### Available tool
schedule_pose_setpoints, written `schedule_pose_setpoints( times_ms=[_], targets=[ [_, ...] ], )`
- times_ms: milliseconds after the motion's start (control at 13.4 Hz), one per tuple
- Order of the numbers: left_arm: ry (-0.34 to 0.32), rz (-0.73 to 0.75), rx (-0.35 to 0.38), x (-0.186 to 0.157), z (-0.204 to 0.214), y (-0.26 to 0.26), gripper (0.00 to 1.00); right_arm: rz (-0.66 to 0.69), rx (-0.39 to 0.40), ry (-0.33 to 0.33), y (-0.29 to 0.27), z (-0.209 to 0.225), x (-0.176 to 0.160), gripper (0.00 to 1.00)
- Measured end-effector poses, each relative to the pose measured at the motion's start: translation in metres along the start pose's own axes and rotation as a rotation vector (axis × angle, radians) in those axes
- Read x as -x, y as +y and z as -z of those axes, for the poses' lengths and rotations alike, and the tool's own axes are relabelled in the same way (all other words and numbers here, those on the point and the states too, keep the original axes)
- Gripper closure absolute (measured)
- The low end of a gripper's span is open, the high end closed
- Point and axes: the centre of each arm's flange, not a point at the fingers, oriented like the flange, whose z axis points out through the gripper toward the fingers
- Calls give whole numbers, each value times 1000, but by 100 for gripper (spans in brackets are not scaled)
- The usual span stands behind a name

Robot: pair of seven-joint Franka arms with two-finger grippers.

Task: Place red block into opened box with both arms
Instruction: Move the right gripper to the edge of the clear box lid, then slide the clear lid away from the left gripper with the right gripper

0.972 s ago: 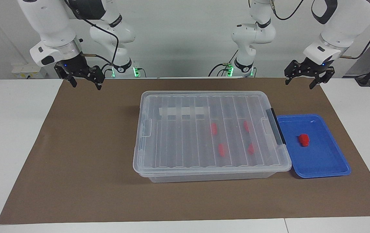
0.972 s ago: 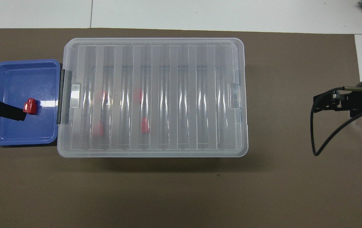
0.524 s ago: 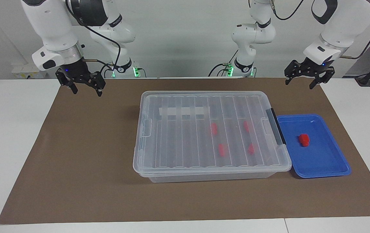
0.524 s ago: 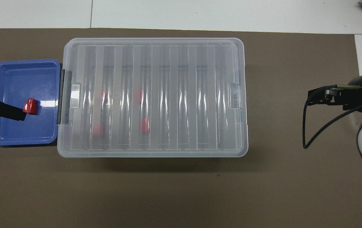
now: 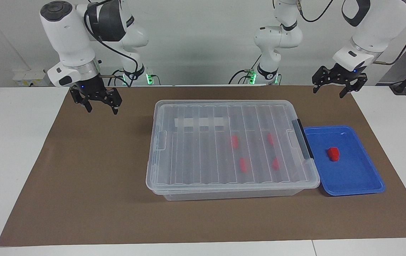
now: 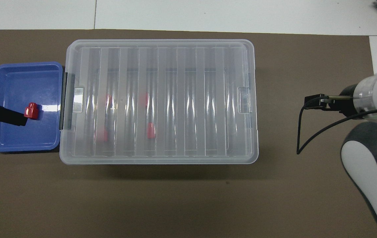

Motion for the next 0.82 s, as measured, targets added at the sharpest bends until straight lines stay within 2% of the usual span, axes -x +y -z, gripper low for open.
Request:
schedule_pose_setpoints(
  times_ms=[374, 823],
  targets=[
    [0, 0, 0, 0, 0, 0, 0, 27, -32, 25, -57, -42, -1, 0],
    [0, 0, 0, 0, 0, 0, 0, 78, -44, 9, -91, -76, 2, 1]
  ],
)
